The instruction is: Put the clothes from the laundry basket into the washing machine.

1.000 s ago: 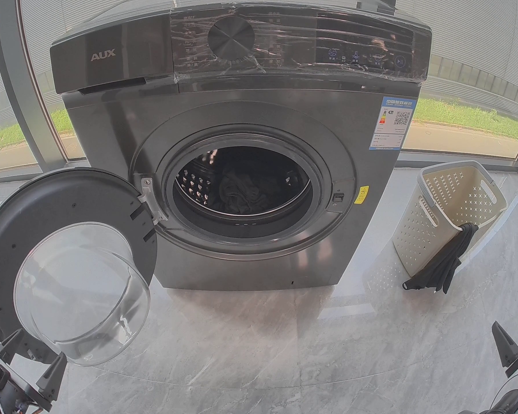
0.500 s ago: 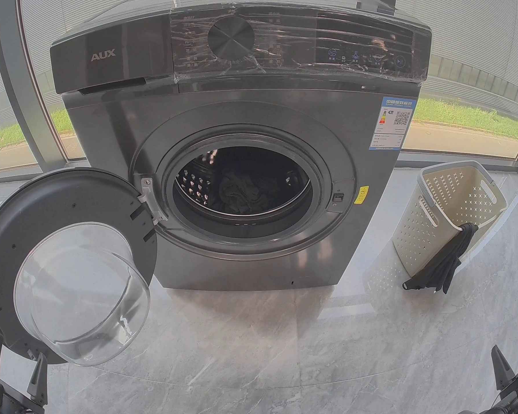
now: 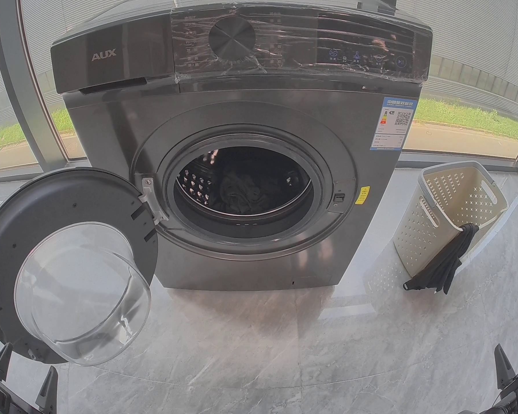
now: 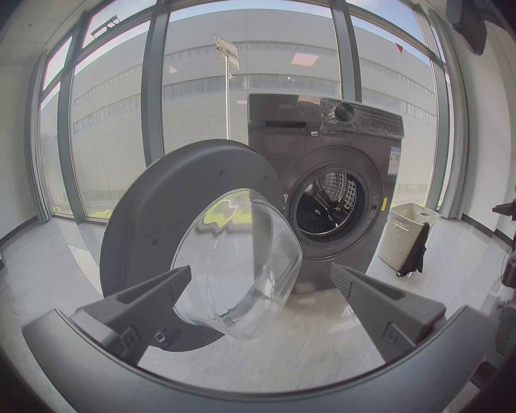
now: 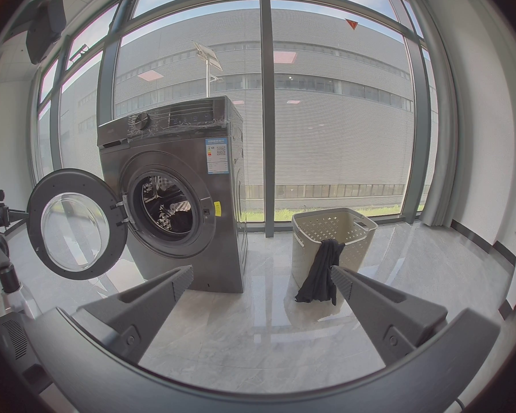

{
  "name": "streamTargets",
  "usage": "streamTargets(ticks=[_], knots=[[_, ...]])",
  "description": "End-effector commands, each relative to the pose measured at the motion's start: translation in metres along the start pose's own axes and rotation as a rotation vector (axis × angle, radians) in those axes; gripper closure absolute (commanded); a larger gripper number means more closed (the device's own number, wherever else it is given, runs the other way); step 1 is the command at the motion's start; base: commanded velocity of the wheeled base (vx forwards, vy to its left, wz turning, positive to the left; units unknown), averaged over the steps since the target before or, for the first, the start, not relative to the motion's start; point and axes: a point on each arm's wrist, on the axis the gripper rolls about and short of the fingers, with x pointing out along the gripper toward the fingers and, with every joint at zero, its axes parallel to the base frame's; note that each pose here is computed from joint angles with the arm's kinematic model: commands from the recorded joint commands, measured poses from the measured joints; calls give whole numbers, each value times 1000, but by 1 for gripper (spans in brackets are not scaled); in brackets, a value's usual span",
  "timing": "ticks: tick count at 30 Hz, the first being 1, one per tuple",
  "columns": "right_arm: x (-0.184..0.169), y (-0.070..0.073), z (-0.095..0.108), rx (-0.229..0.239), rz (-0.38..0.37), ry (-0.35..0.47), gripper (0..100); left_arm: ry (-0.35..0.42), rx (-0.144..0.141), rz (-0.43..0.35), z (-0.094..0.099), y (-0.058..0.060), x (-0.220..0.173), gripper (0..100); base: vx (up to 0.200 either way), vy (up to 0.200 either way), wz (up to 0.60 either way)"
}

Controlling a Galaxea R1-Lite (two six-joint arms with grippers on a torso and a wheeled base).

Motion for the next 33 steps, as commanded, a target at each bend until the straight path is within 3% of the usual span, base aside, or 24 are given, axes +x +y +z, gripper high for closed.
streamTargets(ticks=[1, 33], knots=[[0, 0, -5, 1, 3, 1, 0, -1, -5, -1, -4, 0, 0, 0, 0, -200, 0], [0, 0, -5, 1, 3, 1, 0, -1, -20, 26, -4, 0, 0, 0, 0, -200, 0]])
